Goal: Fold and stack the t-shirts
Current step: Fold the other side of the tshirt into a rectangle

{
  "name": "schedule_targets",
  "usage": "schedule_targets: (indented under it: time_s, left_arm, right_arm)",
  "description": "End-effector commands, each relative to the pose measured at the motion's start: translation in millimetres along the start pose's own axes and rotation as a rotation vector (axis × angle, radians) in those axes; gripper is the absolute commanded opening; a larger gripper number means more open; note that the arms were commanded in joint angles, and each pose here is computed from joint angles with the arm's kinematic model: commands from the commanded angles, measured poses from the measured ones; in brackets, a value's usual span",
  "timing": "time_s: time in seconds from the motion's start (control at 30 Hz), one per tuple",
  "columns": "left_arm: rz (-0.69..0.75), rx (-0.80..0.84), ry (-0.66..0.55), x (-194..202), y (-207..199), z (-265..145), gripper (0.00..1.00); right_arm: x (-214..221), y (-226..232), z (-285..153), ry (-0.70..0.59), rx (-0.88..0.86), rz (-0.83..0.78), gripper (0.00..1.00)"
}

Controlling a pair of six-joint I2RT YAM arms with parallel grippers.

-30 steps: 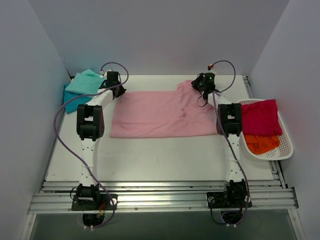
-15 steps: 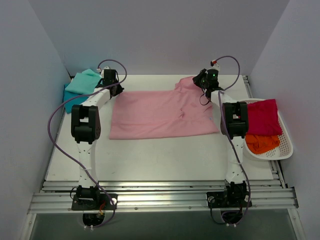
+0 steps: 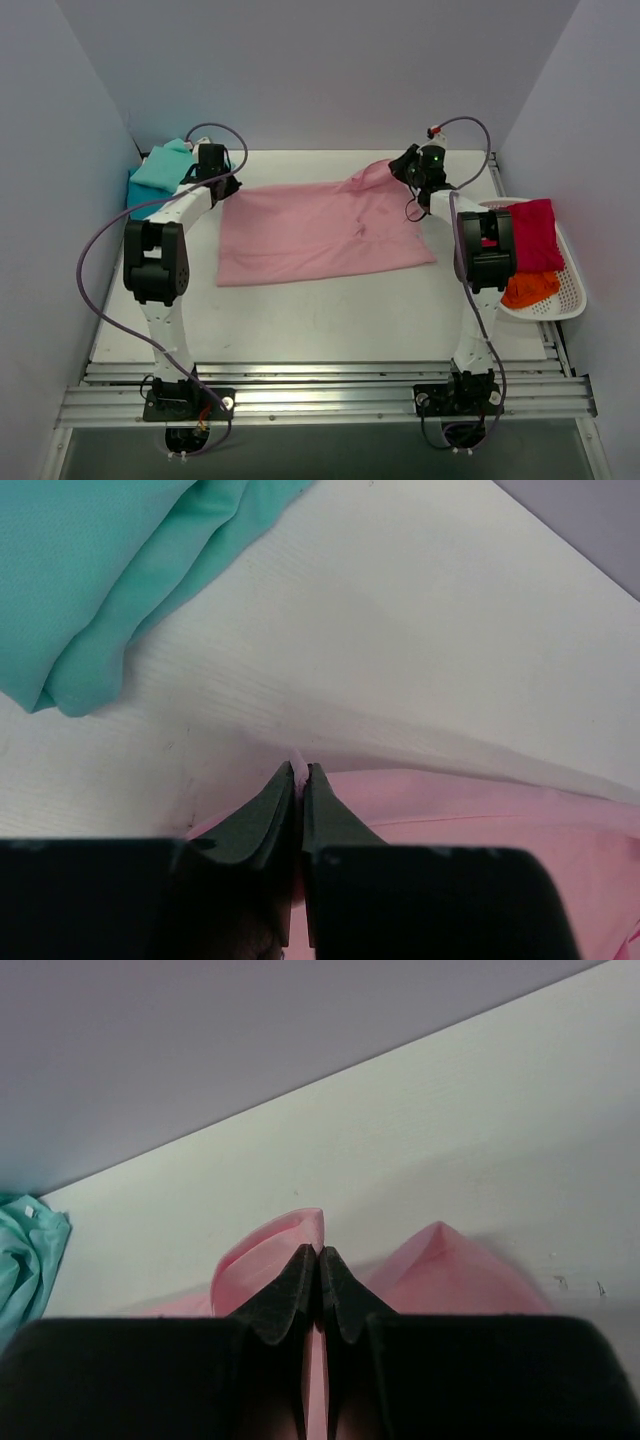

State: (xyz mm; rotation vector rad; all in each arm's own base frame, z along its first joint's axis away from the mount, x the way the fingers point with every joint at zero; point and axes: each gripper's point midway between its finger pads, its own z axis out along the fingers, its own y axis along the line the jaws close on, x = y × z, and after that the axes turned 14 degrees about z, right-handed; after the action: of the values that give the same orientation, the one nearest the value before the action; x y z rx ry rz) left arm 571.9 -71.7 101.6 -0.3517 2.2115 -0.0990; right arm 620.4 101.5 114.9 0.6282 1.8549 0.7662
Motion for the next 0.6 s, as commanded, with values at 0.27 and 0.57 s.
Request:
schedule_targets:
  time_s: [0.27, 0.57]
  left_arm:
    - [-0.017, 0.014, -0.108, -19.6, 3.1, -50.9, 0.02]
    - [-0.011, -0.001, -0.109, -7.1, 14.1, -73.1, 0.02]
  right_arm:
    - [-17.7, 66.4, -73.7, -0.062, -0.138, -0.054, 0.00]
    - [2.6, 64.9, -110.6, -0.045, -0.127, -0.062, 0.00]
